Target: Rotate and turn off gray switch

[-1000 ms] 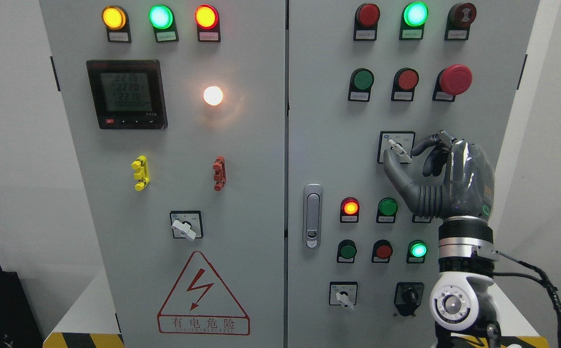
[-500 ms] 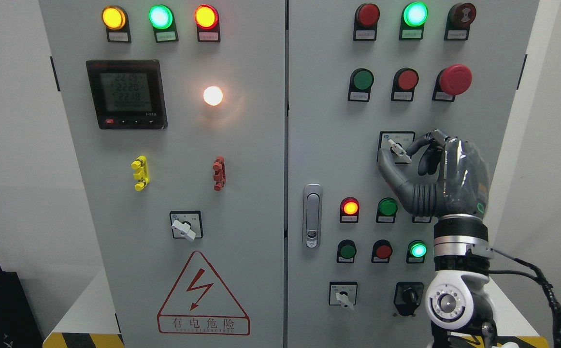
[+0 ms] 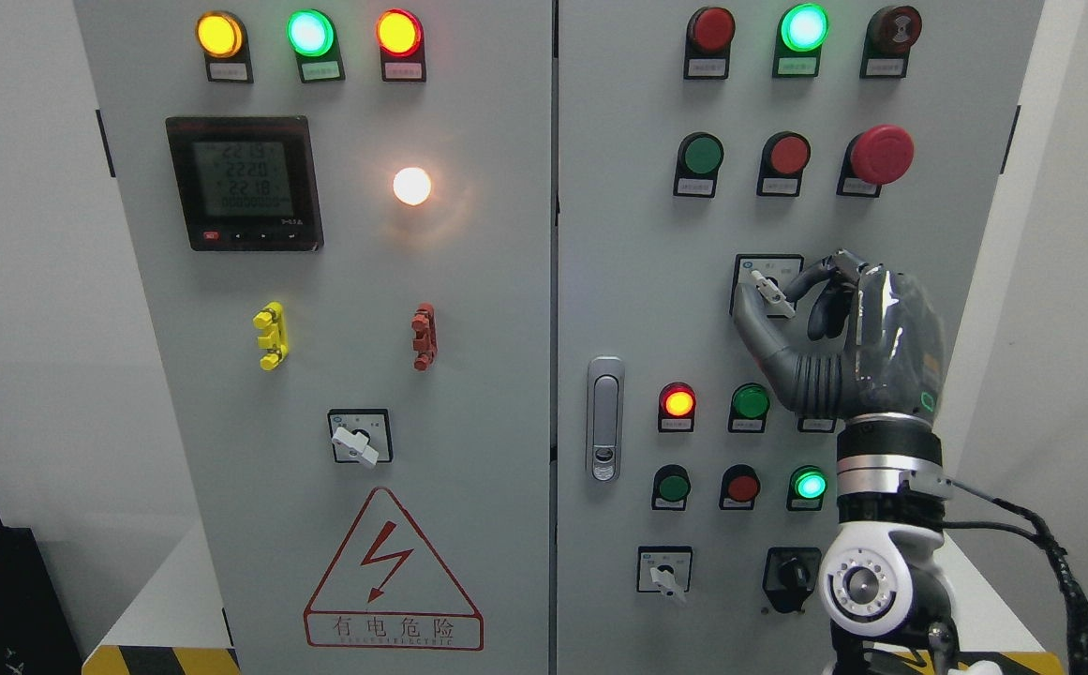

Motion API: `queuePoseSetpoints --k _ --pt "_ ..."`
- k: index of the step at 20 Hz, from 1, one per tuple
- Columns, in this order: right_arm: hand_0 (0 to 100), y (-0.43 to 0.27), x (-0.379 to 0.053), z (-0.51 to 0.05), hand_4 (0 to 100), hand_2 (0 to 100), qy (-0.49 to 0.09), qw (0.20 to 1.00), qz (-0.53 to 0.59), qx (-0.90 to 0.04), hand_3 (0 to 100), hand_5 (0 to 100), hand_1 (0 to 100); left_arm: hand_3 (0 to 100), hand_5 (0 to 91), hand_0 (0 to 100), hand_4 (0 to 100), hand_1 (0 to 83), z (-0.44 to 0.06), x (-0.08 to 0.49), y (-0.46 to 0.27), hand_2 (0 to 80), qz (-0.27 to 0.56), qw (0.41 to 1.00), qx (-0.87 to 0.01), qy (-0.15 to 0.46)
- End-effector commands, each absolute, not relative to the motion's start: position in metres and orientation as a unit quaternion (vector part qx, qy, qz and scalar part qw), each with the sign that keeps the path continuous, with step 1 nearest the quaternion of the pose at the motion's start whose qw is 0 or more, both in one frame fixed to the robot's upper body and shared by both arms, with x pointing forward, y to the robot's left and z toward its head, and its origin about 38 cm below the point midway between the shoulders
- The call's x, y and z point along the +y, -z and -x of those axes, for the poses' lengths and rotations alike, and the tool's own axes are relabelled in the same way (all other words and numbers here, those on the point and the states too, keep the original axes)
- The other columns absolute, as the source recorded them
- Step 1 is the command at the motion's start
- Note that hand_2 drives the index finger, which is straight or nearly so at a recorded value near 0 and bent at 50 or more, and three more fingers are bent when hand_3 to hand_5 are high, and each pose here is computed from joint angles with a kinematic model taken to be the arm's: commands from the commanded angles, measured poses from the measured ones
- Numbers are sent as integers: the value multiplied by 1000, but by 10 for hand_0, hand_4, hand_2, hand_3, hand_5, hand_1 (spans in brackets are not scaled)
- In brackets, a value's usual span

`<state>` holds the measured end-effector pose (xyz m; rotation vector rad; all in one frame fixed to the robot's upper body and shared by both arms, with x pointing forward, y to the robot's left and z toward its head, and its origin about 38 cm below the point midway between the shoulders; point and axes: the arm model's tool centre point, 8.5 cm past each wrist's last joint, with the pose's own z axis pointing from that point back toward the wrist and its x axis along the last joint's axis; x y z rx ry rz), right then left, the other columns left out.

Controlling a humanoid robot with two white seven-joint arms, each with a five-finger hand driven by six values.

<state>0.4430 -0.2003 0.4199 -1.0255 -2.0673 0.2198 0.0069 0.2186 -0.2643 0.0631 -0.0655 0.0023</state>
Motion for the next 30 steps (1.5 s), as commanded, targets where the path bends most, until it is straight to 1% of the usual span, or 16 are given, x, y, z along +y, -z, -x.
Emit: queuePoseSetpoints --k 1,9,16,26,30 --pt "226 -419 -207 -443 954 635 -79 404 409 -814 960 1000 461 0 0 120 0 389 -22 219 264 0 -32 998 -50 -15" --pt "233 -418 -207 -443 955 634 -82 404 418 -810 962 1000 464 0 0 120 0 389 -22 219 264 0 -32 998 -50 -14" --pt "231 -417 -208 -443 955 632 -81 404 419 -809 962 1000 502 0 0 120 0 389 -22 219 264 0 -32 998 -50 -15" --pt "229 -418 -209 -444 955 632 -77 409 420 -807 966 1000 496 0 0 120 0 389 -22 219 264 0 -32 998 -50 -15" --pt "284 -418 -209 -444 956 634 -78 409 419 -807 968 1000 494 0 0 120 0 389 -22 219 264 0 -32 998 -50 -15"
